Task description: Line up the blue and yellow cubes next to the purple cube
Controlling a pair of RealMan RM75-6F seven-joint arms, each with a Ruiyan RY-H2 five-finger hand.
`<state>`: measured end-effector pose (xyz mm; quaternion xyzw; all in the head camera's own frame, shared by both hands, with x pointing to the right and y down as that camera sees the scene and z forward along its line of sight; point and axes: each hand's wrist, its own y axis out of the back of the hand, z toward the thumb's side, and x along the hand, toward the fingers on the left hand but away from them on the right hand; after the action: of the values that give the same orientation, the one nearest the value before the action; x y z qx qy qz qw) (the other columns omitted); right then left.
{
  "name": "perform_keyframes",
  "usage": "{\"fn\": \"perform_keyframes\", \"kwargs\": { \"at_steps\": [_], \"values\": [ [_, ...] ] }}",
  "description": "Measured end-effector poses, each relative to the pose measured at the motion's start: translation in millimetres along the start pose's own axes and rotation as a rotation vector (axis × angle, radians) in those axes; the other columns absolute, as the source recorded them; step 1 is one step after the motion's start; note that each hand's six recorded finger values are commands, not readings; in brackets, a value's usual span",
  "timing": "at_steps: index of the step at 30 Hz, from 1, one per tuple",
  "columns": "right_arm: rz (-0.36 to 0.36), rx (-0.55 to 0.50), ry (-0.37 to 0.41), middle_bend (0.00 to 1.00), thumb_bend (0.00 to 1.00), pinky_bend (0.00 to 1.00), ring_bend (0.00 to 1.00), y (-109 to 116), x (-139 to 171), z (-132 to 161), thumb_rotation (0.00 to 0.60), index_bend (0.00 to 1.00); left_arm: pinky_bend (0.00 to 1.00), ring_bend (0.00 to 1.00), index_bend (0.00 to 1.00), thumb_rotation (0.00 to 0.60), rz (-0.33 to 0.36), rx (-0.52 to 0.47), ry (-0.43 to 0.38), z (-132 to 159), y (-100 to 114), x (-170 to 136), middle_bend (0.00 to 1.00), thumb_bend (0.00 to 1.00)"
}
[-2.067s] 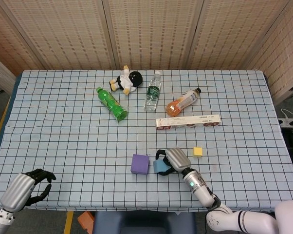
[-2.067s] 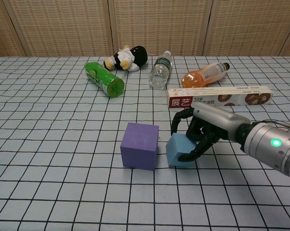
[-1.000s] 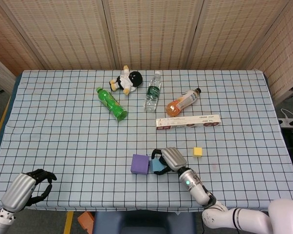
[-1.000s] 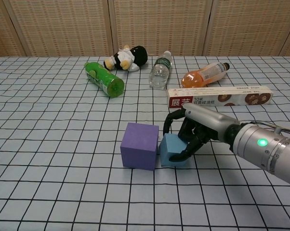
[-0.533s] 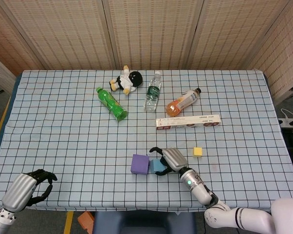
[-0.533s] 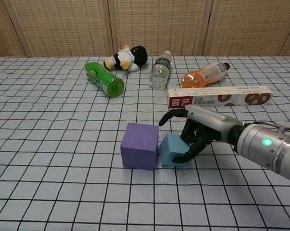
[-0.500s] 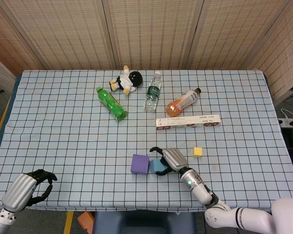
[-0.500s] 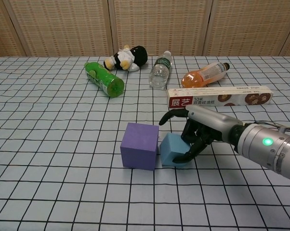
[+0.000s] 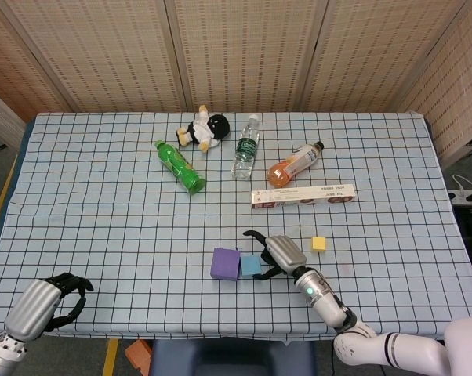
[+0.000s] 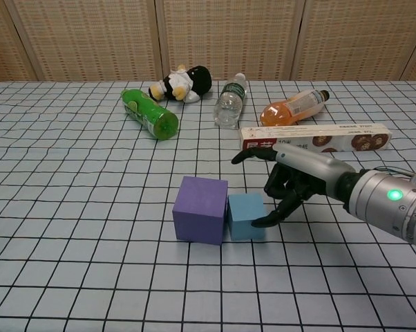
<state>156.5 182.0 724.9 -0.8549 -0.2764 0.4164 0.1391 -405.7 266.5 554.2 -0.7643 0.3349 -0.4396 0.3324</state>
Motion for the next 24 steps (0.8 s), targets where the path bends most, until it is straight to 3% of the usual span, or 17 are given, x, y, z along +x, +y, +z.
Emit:
{"fn": "perform_keyframes", "kwargs": {
  "at_steps": [11,17,21,24],
  "values": [
    [0.0,0.046,-0.012,0.96,0.02,1.0,0.82,6,6,-6,0.6,0.23,0.66,0.45,0.46,0.6,0.006,-0.004,0.004,-1,1,0,0.54,0.48],
    [-0.023,0.091,-0.053,0.97,0.28,1.0,0.82,17,14,-13,0.6,0.27,0.66,0.45,0.46,0.6,0.002,-0.001,0.003,0,0,0,0.54,0.48],
    [0.004,0.059,-0.099,0.97,0.45,1.0,0.83,19,18,-18,0.6,0.32,0.66,0.45,0.46,0.6,0.001,0.001,0.003,0,0,1,0.54,0.48],
    [0.039,0.024,-0.129,0.98,0.5,1.0,0.83,18,20,-20,0.6,0.33,0.66,0.45,0.46,0.6,0.002,0.001,0.003,0,0,0,0.54,0.48]
  ]
}}
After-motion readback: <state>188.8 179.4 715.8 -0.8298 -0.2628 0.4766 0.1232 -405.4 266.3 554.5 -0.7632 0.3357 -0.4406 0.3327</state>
